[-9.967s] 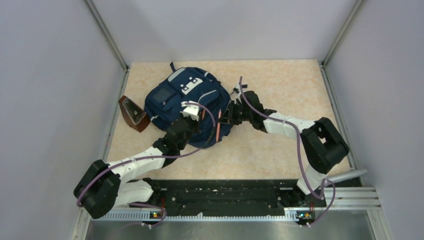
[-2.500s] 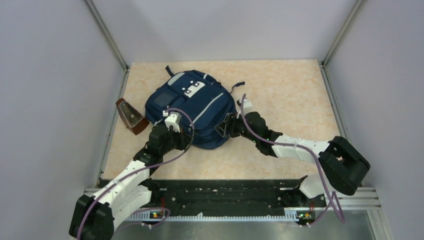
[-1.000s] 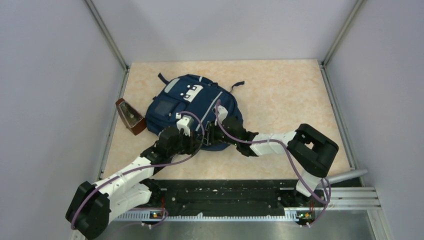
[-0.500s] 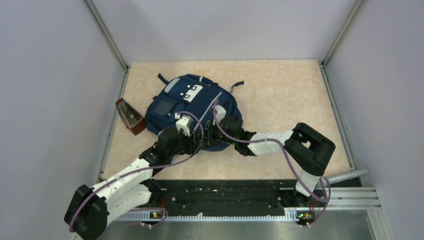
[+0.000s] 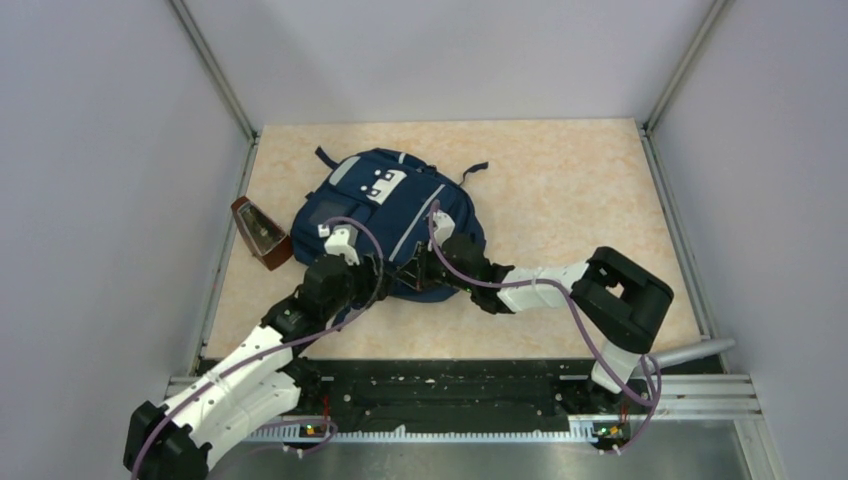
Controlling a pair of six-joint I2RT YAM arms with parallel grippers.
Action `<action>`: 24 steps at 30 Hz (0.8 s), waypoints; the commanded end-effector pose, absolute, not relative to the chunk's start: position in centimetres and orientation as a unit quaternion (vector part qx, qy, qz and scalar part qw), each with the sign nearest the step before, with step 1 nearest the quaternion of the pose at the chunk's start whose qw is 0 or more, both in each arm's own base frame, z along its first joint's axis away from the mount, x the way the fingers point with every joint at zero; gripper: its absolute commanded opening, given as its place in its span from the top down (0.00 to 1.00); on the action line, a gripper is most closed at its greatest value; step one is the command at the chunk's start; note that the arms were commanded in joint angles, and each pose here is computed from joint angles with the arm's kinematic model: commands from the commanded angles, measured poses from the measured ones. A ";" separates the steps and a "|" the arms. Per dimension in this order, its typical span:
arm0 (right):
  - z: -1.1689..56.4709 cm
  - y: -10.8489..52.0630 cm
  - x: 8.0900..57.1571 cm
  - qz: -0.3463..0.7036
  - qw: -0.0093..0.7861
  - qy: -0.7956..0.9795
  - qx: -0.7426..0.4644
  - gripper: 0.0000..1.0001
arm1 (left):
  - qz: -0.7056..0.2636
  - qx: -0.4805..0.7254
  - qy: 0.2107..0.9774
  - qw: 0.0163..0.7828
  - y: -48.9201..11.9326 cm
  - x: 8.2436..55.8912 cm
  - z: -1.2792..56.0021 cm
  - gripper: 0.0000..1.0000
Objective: Pack the student bag
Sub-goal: Zip the student bag at the center of the board.
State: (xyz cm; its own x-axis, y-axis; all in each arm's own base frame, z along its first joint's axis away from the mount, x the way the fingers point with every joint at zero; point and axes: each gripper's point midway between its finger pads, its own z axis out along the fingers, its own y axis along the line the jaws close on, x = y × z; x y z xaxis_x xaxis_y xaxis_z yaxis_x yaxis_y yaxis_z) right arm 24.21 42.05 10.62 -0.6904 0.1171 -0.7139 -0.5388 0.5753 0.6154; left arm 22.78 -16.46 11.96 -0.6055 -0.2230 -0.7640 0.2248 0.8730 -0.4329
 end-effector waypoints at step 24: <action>13.1 42.1 23.4 0.468 0.389 0.783 -0.131 1.00 | -0.314 -0.224 0.766 0.514 -14.2 28.5 16.1 0.41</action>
State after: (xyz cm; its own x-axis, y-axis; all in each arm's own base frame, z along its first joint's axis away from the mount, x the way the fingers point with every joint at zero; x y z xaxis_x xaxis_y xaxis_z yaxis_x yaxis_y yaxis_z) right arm 24.03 41.74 10.58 -0.6869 0.1254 -0.7159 -0.5401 0.5710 0.6183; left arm 27.54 -14.12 15.45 -0.4085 -0.6142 -0.6752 -0.0210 0.7459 -0.6657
